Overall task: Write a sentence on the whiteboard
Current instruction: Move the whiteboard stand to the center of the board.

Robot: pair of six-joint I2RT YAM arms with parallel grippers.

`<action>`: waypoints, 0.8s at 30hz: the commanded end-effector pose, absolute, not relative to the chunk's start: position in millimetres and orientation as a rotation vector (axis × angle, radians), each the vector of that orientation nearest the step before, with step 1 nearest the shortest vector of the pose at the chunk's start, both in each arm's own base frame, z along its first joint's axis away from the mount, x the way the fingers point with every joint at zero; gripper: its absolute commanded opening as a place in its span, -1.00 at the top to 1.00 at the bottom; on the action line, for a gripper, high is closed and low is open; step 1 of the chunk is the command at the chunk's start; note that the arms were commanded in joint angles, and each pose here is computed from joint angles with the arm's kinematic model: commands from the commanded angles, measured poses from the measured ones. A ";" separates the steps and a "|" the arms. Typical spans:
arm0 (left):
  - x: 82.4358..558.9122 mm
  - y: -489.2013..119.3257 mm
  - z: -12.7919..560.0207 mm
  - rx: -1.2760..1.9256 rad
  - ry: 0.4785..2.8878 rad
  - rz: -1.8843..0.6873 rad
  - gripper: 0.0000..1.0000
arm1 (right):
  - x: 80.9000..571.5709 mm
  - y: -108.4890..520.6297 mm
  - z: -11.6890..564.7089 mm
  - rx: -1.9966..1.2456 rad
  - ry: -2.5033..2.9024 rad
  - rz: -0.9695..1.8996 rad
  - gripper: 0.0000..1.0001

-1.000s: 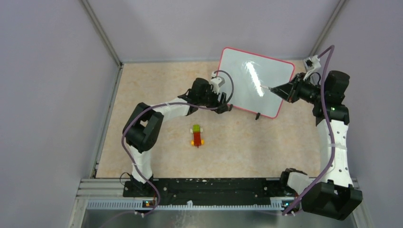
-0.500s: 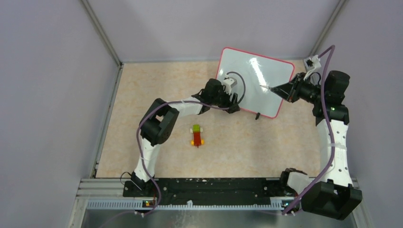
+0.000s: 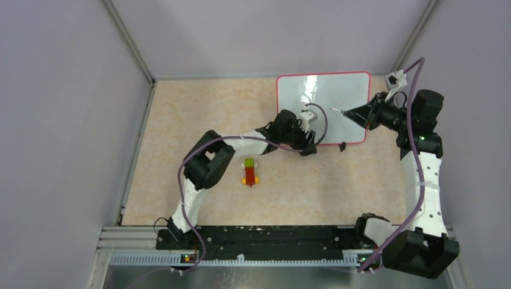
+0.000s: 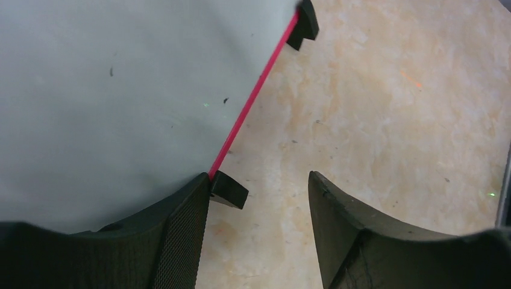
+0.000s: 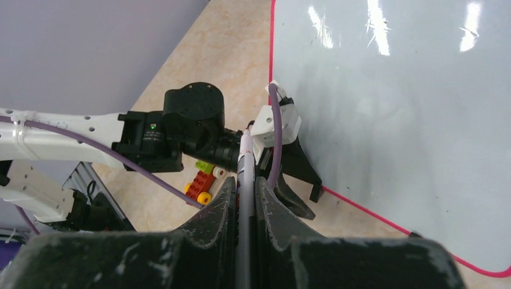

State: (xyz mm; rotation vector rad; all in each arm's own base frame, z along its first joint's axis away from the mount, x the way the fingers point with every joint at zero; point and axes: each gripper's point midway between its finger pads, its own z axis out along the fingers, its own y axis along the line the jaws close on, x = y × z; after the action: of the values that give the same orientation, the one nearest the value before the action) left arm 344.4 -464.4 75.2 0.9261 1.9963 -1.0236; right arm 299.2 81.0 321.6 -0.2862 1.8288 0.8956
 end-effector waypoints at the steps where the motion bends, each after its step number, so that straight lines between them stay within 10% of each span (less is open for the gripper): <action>1: 320.7 -491.6 88.1 0.997 1.922 -1.117 -0.29 | 299.1 79.4 331.8 -0.312 1.790 0.882 1.00; 17: 279.7 -483.0 141.5 1.196 1.773 -1.089 -0.39 | 318.1 32.4 370.6 -0.164 1.710 0.793 1.00; 24: 251.1 -480.2 157.2 1.820 1.300 -1.031 -0.59 | 332.3 2.7 376.9 -0.037 1.661 0.826 1.00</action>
State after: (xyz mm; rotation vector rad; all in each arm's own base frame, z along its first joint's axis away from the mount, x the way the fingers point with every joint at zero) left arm 276.7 -479.0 123.3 1.4132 1.7196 -1.0397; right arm 327.8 7.8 349.5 -0.0218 1.7456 0.8107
